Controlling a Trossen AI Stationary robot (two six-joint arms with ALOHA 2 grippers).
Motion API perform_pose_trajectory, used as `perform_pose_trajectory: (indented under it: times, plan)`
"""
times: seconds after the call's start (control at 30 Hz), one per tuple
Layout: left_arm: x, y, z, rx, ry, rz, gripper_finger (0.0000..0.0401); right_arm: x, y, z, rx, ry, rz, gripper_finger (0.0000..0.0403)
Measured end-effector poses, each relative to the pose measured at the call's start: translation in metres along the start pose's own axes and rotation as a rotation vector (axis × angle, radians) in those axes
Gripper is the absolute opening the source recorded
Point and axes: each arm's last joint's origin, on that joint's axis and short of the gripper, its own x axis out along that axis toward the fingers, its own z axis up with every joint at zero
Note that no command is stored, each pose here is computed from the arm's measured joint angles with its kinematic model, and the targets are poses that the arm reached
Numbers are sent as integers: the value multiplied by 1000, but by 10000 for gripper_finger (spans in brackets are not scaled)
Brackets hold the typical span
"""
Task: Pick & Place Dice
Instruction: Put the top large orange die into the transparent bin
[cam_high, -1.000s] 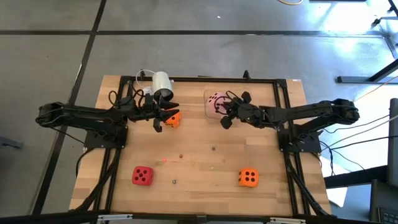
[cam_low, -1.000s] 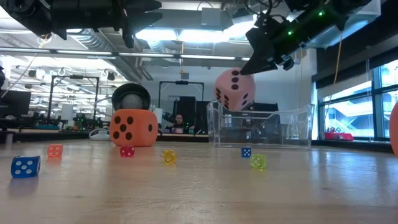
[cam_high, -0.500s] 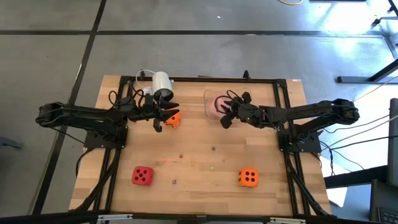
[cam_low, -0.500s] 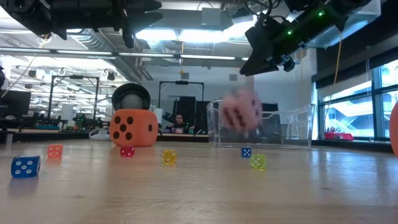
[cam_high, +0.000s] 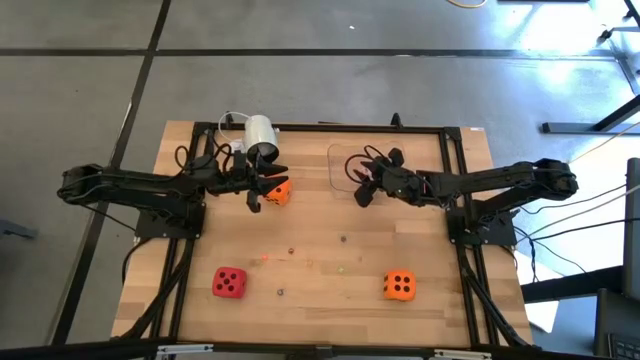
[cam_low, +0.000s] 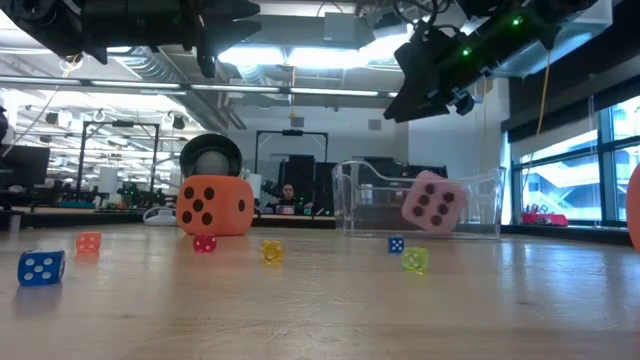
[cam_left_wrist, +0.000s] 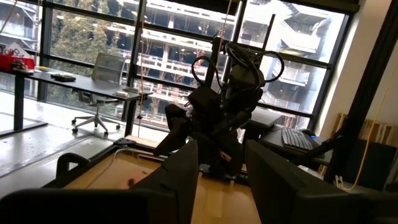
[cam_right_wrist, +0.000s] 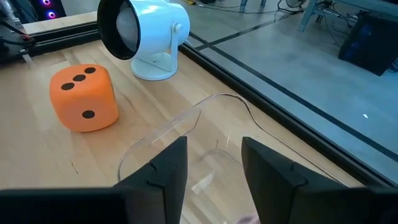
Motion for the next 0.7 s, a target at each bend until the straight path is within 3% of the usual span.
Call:
perform_pose_trajectory:
  times: [0.4,0.57,0.7]
  plan:
    - [0,-2,-4,48,51,-83,130,-20,29,12,-105,-184,138,153]
    - [6,2,-1,12,135,86,153,-30,35,17,-136,-239,172,153]
    - [14,3,11,20,315,251,180,-39,33,21,-148,-267,122,153]
